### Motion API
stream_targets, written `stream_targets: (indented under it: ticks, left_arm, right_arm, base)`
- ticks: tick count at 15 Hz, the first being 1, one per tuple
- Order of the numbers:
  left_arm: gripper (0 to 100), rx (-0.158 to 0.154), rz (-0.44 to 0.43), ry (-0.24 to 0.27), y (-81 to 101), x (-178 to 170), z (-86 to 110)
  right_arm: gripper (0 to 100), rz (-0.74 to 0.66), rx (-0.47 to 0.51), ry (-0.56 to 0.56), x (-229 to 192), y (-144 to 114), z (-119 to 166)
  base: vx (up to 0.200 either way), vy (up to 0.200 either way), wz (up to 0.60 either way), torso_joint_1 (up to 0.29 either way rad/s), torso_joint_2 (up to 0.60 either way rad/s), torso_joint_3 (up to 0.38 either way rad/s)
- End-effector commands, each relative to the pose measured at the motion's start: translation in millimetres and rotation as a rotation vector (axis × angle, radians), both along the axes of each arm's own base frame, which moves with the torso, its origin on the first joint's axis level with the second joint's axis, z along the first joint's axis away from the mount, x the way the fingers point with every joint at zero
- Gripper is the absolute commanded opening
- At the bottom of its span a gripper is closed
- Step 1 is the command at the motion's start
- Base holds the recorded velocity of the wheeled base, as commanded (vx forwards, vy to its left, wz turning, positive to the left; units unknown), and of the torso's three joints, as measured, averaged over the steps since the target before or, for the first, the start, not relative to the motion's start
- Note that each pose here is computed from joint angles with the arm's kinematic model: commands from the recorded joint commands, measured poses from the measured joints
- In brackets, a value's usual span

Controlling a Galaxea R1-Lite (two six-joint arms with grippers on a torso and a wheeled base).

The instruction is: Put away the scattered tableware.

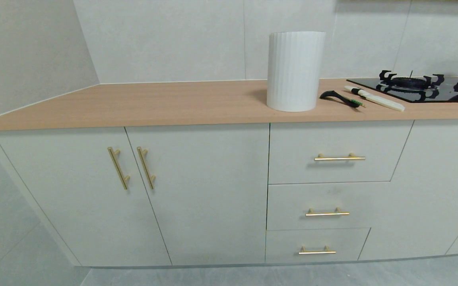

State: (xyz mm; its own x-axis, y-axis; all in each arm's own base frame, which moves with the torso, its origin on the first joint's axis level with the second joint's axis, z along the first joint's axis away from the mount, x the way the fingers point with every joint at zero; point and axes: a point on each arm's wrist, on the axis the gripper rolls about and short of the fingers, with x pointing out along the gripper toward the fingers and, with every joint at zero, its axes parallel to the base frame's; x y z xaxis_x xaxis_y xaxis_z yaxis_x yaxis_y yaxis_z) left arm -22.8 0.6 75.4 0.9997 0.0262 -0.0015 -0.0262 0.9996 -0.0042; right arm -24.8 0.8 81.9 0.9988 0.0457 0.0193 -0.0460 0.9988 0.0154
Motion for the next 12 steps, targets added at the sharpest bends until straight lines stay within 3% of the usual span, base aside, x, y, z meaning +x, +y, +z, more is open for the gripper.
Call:
stream_targets:
  ticks: [1, 6, 8, 12]
  left_arm:
    - [100, 0.0, 0.001, 0.0, 0.0, 0.0, -0.1]
    - [100, 0.0, 0.0, 0.0, 0.0, 0.0, -0.1]
    - [100, 0.0, 0.0, 0.0, 0.0, 0.0, -0.1]
    - [100, 0.0, 0.001, 0.0, 0.0, 0.0, -0.1]
  right_arm:
    - [100, 0.055, 0.1, -0.064, -8.1, -0.2, 51.3]
    - [100, 0.198, 0.011, 0.404, 61.7, 6.3, 65.5]
    - [100, 0.199, 0.009, 0.487, 86.8, 9.1, 69.8]
    - [100, 0.214, -0.017, 0.687, 192.4, 24.0, 51.0]
  base:
    - [0.0, 0.0, 0.0, 0.0, 0.0, 0.0]
    - [0.0, 0.0, 0.0, 0.0, 0.0, 0.0]
    - [0.0, 0.0, 0.0, 0.0, 0.0, 0.0]
    - [0.0, 0.0, 0.0, 0.0, 0.0, 0.0]
